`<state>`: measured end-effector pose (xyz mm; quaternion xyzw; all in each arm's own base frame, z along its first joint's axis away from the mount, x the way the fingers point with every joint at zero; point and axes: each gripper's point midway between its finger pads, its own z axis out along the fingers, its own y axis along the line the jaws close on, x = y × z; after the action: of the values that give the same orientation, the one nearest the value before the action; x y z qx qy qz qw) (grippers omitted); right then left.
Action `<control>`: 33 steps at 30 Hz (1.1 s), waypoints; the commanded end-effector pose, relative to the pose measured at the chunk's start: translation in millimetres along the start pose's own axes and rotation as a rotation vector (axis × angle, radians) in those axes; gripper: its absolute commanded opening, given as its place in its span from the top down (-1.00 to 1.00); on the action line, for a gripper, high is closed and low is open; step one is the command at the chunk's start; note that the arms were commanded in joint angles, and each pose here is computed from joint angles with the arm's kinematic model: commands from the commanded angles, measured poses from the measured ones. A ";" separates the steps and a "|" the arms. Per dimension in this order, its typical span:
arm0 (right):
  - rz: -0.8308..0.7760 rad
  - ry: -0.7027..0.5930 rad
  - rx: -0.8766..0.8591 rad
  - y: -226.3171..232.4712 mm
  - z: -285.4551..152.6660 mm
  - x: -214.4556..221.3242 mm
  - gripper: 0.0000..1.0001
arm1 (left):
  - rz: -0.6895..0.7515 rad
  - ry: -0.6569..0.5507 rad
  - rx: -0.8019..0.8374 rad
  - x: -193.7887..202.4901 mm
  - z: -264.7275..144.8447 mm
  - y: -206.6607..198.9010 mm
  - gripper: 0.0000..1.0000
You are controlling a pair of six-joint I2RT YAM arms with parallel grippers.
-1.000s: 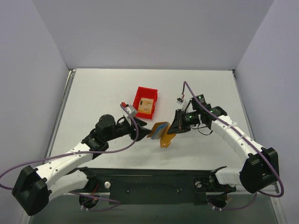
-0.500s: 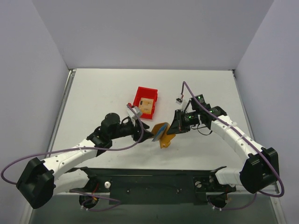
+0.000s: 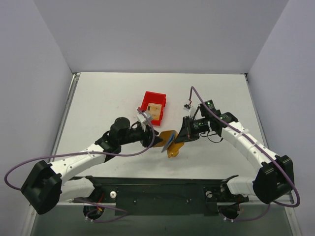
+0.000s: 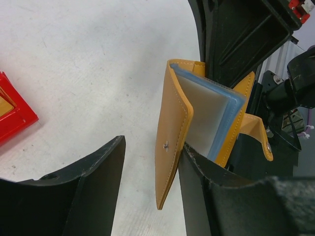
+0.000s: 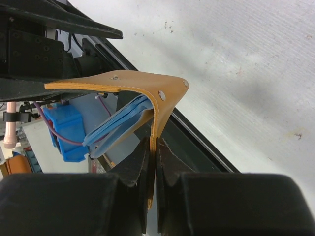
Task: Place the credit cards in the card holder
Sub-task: Open the card holder at the center of the board.
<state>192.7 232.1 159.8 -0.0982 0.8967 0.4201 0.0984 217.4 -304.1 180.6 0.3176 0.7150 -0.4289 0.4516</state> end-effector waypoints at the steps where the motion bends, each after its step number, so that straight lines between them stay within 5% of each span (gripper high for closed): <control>1: -0.060 0.004 -0.072 23.1 -7.1 -2.8 1.00 | 0.059 -0.051 0.002 -27.7 8.6 -3.6 -0.09; 5: -0.067 0.011 -0.094 26.3 -6.3 -1.4 1.00 | 0.061 -0.025 0.005 -21.2 12.9 -5.6 0.11; 8: -0.059 0.015 -0.079 21.5 -3.6 -1.2 1.00 | 0.046 -0.009 0.008 -16.6 14.1 -6.2 0.49; 12: -0.029 0.012 -0.005 3.0 3.3 -1.5 0.59 | 0.005 0.028 -0.019 -5.9 13.1 -3.2 1.00; 20: 0.000 -0.054 0.300 -49.6 -1.1 -11.9 0.16 | -0.170 0.131 -0.204 26.7 2.0 14.8 1.00; 29: -0.028 -0.178 0.312 -38.1 -17.2 -28.7 0.16 | -0.468 0.197 -0.441 65.2 -3.7 25.5 1.00; 33: 0.010 -0.174 0.256 -31.4 -9.5 -27.3 0.34 | -0.622 0.152 -0.453 78.5 0.6 25.4 1.00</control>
<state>221.0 197.9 133.1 -0.0555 0.9415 0.2859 0.1694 203.2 -282.5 99.0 0.1155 0.8854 -0.3204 0.3163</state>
